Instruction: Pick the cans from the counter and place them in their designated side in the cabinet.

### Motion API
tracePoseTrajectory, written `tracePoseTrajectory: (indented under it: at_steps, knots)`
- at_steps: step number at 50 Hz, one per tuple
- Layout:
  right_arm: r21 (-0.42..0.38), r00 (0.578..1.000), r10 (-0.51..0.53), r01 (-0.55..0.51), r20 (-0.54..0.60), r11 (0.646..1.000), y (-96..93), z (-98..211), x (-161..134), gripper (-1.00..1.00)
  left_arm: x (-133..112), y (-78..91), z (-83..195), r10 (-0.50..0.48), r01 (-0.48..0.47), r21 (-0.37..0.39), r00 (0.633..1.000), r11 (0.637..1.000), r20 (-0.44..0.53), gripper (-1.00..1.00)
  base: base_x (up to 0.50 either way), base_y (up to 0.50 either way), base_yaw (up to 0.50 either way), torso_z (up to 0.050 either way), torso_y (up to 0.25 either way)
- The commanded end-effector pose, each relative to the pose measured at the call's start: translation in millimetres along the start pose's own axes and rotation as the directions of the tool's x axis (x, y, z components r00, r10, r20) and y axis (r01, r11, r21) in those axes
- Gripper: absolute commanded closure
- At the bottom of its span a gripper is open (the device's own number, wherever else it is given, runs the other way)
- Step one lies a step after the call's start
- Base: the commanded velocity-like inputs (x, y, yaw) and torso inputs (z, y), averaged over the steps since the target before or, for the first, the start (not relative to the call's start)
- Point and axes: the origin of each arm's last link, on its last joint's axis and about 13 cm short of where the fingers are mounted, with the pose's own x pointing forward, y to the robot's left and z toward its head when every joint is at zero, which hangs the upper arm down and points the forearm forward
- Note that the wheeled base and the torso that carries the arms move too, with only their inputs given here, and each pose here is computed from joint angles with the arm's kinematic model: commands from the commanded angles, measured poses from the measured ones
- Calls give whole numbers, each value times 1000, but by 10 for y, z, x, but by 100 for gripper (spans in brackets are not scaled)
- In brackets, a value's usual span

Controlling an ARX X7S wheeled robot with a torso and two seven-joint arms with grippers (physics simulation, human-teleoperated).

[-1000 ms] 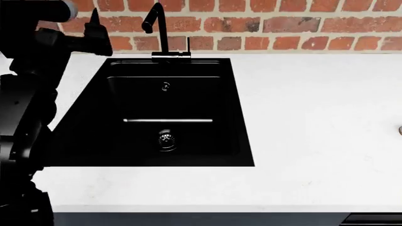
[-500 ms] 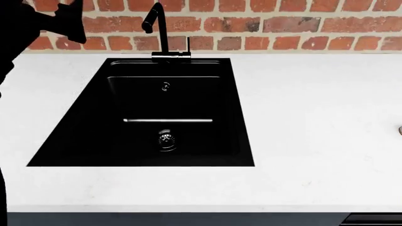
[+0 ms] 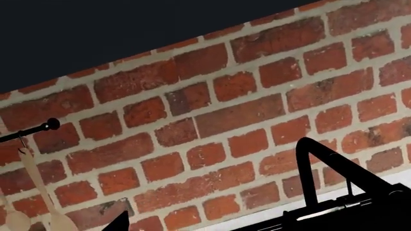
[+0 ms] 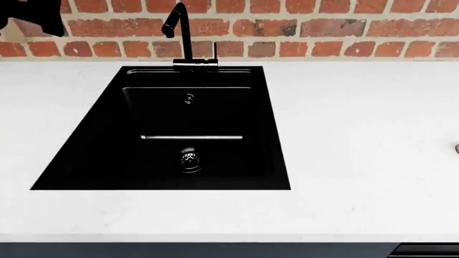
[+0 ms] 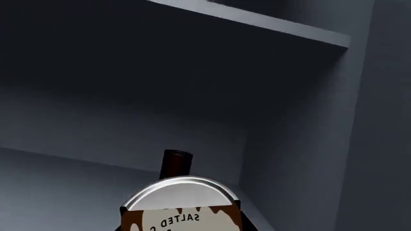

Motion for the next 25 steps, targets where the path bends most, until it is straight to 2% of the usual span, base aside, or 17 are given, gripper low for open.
tracePoseTrajectory:
  at_steps: [1,4,25]
  knots:
    - [56,998,-2,-1,61,998,20,96,-35,100,7,65,17,18,-18,-3,1000,1000,-11,-100,0,0,0,0,0]
    - [62,998,5,-9,66,998,24,104,-40,100,-3,75,28,19,-20,-2,1000,1000,-10,-100,59,0,0,0,5]
    - [23,996,-13,11,88,1000,16,191,-111,100,-45,133,120,42,-41,11,999,999,-3,-100,260,0,0,0,0]
